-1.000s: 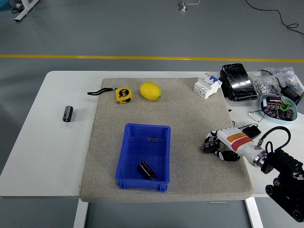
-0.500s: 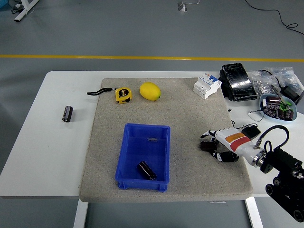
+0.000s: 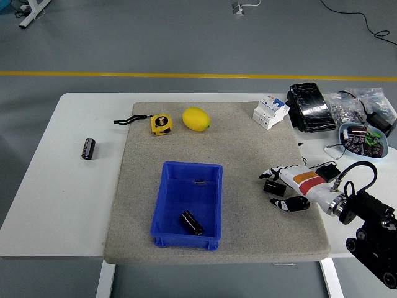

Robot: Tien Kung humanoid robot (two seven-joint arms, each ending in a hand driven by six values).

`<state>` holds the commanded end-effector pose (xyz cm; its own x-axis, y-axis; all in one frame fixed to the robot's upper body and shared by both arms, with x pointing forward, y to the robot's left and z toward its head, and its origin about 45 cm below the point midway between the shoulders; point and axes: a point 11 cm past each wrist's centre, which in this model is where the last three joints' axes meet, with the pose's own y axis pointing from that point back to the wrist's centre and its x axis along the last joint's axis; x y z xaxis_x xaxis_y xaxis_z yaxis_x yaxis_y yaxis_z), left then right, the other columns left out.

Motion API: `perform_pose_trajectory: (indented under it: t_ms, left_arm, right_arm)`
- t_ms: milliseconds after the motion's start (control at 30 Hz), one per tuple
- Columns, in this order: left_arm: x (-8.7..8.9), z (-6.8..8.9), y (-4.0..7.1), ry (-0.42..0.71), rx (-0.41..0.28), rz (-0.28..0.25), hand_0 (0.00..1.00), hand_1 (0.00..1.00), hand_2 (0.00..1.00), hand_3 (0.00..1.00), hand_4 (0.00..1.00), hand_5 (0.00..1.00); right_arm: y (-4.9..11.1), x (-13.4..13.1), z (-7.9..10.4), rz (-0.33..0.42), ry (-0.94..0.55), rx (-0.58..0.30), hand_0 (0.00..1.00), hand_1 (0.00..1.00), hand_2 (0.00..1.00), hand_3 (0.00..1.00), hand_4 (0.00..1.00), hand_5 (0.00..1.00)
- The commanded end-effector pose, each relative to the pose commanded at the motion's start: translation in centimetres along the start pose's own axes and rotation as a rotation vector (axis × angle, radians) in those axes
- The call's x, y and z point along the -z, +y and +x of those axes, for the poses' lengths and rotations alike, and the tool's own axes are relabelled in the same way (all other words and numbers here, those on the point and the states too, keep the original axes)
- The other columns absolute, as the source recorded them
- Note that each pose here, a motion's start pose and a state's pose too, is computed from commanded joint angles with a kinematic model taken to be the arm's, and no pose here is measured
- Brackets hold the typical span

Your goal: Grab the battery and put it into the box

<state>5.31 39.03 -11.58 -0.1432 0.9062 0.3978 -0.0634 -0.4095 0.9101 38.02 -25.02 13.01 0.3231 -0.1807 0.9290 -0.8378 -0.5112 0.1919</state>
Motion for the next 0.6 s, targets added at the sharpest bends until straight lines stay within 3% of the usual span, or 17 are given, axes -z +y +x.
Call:
perform_pose_trajectory:
  t_ms: [167, 200, 367, 400, 567, 600]
  left_arm:
    - [0.0, 0.0, 0.0, -0.004, 0.001, 0.002, 0.716, 0.648, 0.698, 0.735, 0.688, 0.826]
    - [0.0, 0.0, 0.0, -0.005, 0.001, 0.003, 0.715, 0.647, 0.698, 0.734, 0.687, 0.826]
    - [0.1, 0.0, 0.0, -0.01, 0.001, 0.005, 0.715, 0.647, 0.698, 0.734, 0.687, 0.826]
    - [0.1, 0.1, 0.0, -0.011, 0.001, 0.005, 0.715, 0.647, 0.698, 0.735, 0.686, 0.825]
    - [0.1, 0.1, 0.0, -0.019, 0.0, 0.006, 0.715, 0.647, 0.698, 0.735, 0.686, 0.825]
    - [0.2, 0.1, 0.0, -0.02, 0.0, 0.007, 0.715, 0.647, 0.696, 0.735, 0.686, 0.825]
  right_arm:
    - [0.0, 0.2, 0.0, 0.007, -0.011, -0.021, 0.54, 0.641, 0.73, 0.768, 0.935, 0.127]
    - [-0.1, 0.4, 0.1, 0.01, -0.013, -0.029, 0.441, 0.576, 0.675, 0.735, 0.936, 0.138]
    - [-0.4, 1.1, 0.2, 0.025, -0.027, -0.054, 0.441, 0.576, 0.675, 0.735, 0.936, 0.138]
    - [-0.4, 1.2, 0.2, 0.028, -0.031, -0.058, 0.4, 0.532, 0.615, 0.643, 0.857, 0.109]
    - [-0.5, 1.6, -0.2, 0.033, -0.046, -0.062, 0.4, 0.532, 0.615, 0.643, 0.857, 0.109]
    - [-0.6, 1.5, -0.2, 0.032, -0.048, -0.061, 0.382, 0.501, 0.577, 0.597, 0.798, 0.084]
